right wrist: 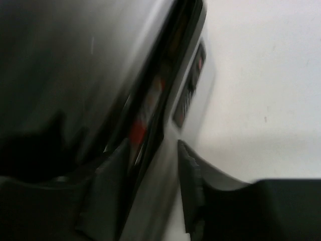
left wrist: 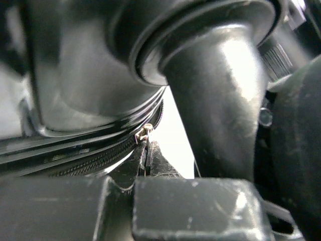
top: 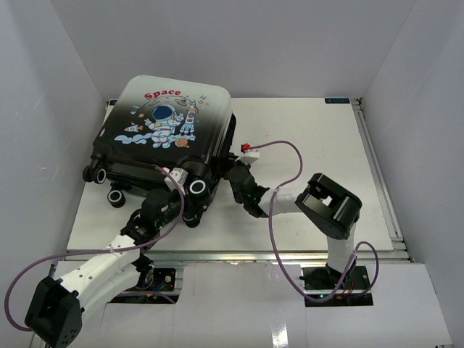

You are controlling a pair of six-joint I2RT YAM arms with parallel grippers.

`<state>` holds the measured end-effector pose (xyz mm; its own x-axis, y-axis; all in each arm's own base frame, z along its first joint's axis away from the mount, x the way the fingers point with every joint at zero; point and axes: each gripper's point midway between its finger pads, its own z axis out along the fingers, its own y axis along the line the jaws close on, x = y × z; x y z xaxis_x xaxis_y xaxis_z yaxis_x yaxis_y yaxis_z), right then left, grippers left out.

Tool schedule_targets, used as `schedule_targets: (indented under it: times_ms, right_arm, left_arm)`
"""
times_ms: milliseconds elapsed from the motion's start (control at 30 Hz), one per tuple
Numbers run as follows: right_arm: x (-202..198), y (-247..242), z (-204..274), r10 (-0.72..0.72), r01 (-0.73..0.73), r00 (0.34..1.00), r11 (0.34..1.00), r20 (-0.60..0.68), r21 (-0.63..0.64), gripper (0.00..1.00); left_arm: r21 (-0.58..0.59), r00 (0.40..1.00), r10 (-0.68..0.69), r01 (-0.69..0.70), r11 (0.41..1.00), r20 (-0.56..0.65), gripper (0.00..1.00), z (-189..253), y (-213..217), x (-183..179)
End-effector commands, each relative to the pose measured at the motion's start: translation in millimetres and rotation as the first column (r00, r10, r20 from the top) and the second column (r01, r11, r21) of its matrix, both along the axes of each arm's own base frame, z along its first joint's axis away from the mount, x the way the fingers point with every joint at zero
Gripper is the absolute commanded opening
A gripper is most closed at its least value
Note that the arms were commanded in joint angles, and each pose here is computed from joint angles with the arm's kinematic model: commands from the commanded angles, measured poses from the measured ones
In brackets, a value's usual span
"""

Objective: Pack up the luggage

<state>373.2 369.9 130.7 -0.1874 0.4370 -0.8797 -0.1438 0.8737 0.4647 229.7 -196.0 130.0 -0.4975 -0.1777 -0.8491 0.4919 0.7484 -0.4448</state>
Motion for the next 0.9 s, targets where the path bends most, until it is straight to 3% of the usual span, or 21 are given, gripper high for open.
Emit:
schedule_targets:
  times_ms: [0,67,133,267,333,433,567,767,867]
  right_arm:
    - [-114.0,50.2,-40.2,0.524,-0.538,0.841,0.791,-0.134,-0.291,0.68]
    - [-102.7,29.7,-31.4,0.536,-0.532,0.834,0.716,-0.133,-0.452,0.78]
    - [-103.1,21.5,-22.4,0.595,-0.556,0.793,0.619,-0.13,-0.555,0.81]
    - [-100.6,-2.2,-6.3,0.667,-0.45,0.74,0.391,-0.09,-0.802,0.83]
    - [-101.7,-10.1,3.8,0.713,-0.37,0.698,0.278,-0.068,-0.886,0.84]
    - [-103.4,-12.4,22.3,0.778,-0.241,0.628,0.165,-0.024,-0.956,0.87]
    - [-109.7,-7.7,51.1,0.843,-0.111,0.535,0.127,0.049,-0.986,0.89]
    - [-123.0,5.4,117.9,0.908,0.059,0.374,0.18,0.189,-0.982,0.9]
    - [-139.1,17.2,134.8,0.948,0.109,0.247,0.179,0.201,-0.978,0.9]
  left_arm:
    - [-0.122,0.813,0.514,-0.501,0.857,0.273,0.0,98.8,78.1,68.7]
    - [-0.134,0.808,0.522,-0.505,0.853,0.273,0.0,101.6,80.1,67.1]
    - [-0.138,0.81,0.519,-0.501,0.854,0.271,0.0,103.9,79.4,67.0]
    - [-0.128,0.816,0.514,-0.498,0.857,0.264,0.0,100.7,77.2,69.4]
    - [-0.12,0.818,0.513,-0.499,0.858,0.26,0.0,98.5,76.4,70.9]
    - [-0.118,0.82,0.512,-0.5,0.858,0.256,0.0,98.4,75.4,72.3]
    - [-0.126,0.821,0.509,-0.493,0.861,0.259,0.0,99.6,74.4,71.8]
    - [-0.133,0.825,0.501,-0.483,0.866,0.261,0.0,102.2,72.2,71.6]
    - [-0.136,0.827,0.496,-0.477,0.868,0.264,0.0,102.3,71.4,71.1]
